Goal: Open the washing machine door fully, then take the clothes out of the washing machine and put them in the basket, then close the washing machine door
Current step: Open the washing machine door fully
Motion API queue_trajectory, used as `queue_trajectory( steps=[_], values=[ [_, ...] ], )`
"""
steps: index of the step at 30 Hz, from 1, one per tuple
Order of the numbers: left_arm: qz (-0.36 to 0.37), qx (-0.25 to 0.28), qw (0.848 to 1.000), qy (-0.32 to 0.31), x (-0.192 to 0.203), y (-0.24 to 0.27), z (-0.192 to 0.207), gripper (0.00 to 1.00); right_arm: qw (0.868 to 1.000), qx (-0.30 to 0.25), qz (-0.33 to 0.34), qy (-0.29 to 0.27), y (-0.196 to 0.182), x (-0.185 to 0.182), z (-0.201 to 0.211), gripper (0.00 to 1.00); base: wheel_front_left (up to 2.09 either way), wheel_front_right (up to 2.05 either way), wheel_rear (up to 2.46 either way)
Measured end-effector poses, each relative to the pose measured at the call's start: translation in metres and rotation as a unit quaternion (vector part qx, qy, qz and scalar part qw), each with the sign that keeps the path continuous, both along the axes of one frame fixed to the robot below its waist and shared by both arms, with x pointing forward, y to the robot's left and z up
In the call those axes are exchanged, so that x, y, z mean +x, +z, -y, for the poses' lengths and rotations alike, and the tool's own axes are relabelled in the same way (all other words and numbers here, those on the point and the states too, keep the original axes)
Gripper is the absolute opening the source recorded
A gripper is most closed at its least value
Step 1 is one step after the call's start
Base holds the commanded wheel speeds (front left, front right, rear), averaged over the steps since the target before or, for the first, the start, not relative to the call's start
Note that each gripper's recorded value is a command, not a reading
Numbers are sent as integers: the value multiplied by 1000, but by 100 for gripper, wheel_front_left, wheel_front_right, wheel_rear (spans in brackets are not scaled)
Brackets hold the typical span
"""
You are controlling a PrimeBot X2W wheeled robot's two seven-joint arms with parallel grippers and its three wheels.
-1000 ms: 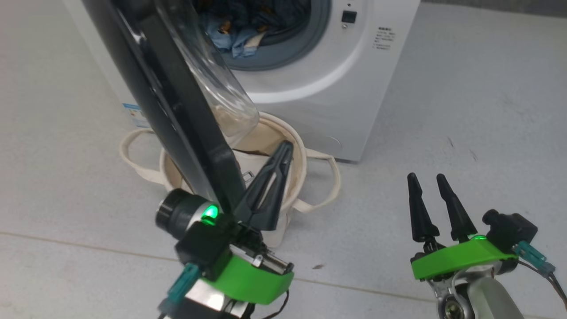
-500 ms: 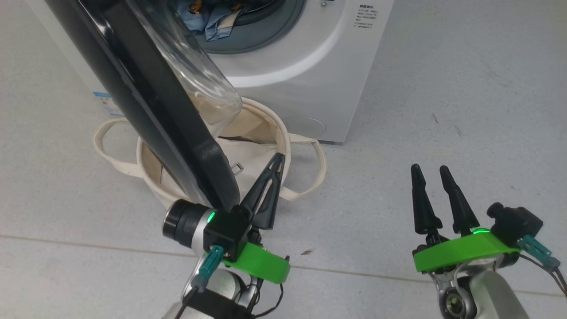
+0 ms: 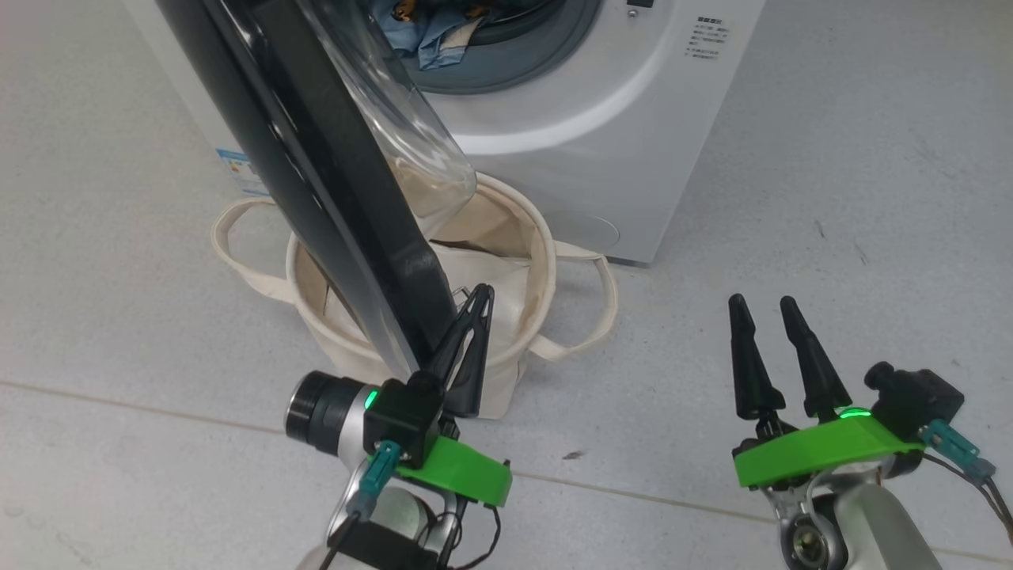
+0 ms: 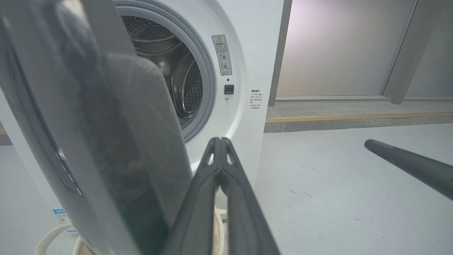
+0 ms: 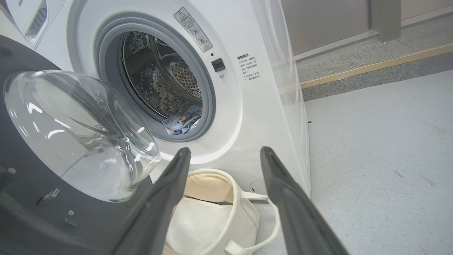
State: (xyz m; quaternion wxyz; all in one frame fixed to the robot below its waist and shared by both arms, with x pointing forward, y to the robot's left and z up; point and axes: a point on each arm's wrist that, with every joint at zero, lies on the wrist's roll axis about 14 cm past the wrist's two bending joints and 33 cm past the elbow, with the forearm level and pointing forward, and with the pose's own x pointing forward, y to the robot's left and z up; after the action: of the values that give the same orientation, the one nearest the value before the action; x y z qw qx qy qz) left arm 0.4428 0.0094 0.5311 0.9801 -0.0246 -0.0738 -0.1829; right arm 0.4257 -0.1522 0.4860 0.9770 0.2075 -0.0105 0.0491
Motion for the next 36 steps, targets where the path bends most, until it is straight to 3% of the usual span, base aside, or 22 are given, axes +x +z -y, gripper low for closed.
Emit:
queue_trajectory(
  steps=[20, 36],
  values=[
    [-20, 15, 998, 54, -10, -12, -34, 0, 999, 2, 3, 51, -1, 13, -38, 100, 0, 0, 0],
    [-12, 20, 985, 170, -28, 0, -115, 0, 991, 8, 16, 133, 8, 15, -100, 100, 0, 0, 0]
  ],
)
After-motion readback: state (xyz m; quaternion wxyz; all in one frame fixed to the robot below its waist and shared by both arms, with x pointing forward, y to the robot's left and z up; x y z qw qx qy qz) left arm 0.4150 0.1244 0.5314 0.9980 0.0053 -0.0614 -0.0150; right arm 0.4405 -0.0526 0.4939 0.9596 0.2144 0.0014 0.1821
